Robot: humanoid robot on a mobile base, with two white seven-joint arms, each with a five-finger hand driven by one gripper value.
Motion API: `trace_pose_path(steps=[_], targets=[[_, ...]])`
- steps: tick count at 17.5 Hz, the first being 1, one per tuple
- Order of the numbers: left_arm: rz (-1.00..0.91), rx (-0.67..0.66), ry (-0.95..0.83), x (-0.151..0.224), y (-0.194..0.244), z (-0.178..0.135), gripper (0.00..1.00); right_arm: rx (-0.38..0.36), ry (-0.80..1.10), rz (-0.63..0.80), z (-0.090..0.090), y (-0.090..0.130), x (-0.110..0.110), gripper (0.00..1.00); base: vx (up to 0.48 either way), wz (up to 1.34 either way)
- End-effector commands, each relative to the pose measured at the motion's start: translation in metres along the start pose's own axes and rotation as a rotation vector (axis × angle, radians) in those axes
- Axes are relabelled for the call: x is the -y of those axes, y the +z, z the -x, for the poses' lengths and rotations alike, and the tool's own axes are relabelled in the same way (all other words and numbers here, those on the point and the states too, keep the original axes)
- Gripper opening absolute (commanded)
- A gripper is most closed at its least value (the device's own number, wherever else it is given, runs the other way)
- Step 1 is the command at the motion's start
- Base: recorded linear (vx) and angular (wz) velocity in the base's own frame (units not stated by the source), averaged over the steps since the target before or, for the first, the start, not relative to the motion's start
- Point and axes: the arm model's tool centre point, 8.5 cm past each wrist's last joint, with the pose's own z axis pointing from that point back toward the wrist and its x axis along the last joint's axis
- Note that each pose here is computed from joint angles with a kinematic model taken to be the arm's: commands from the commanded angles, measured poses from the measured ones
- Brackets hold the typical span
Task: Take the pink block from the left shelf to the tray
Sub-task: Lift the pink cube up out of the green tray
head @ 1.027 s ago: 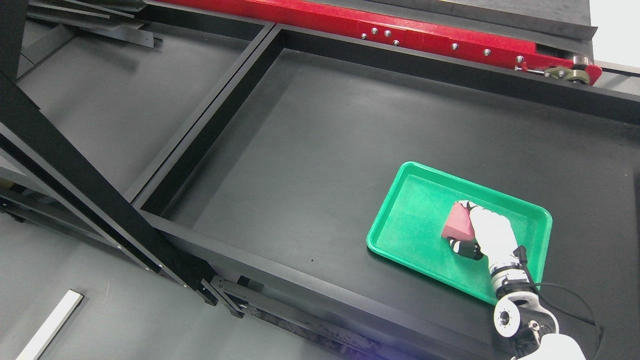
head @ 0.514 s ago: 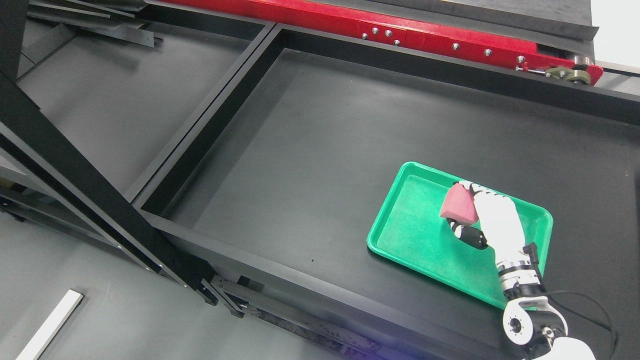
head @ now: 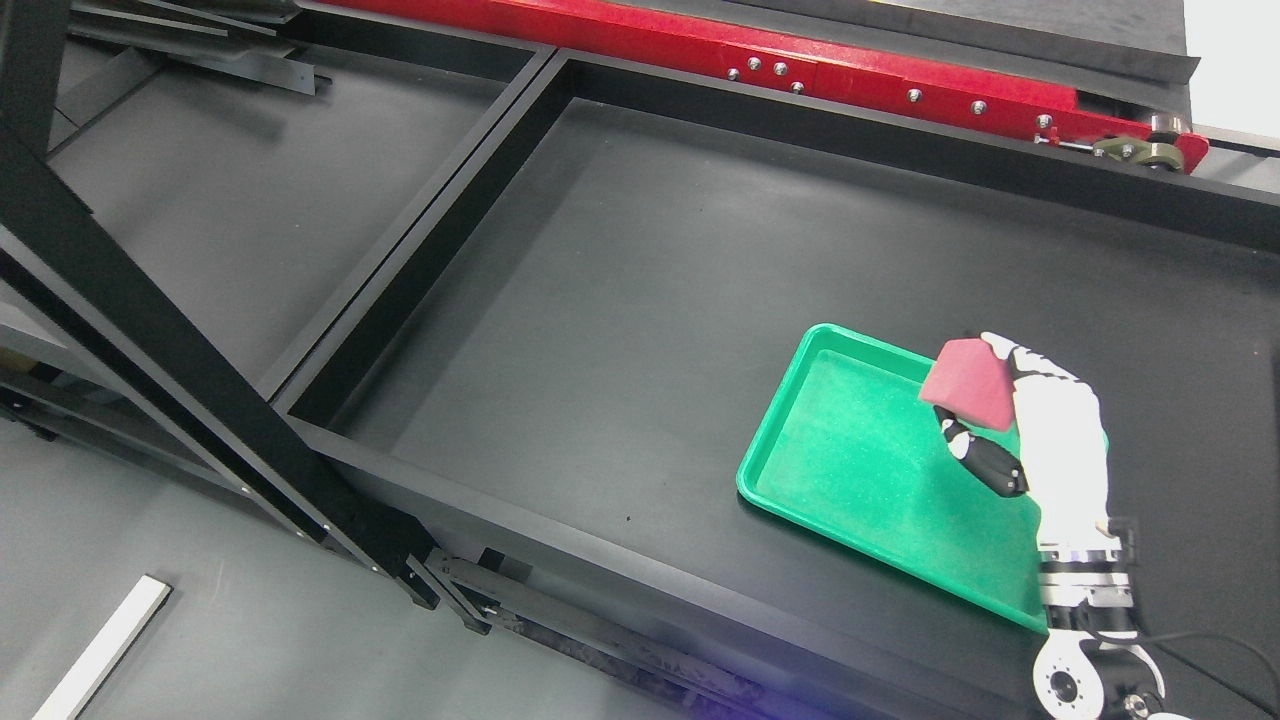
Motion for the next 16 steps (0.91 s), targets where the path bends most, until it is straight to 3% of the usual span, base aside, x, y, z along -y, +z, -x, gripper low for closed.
trace_pose_path(steps=[1,9,16], targets=[[-0.017,0.041,-0.007,-0.0108,-0.0009,-0.0214,1.0,-0.03,-0.029,0.139,0.0041,0.0068,0.0376,0.04,-0.028,0.06],[-0.017,0.041,-0.007,-0.0108,-0.0009,-0.0214,1.0,-0.052,-0.052,0.129,0.0069,0.0138,0.0352,0.04,-0.062,0.19],[-0.017,0.043,-0.007,-0.0108,-0.001,-0.0223,1.0,-0.055,-0.058,0.121,0.0071,0.0159,0.0342,0.04,-0.088,0.59]])
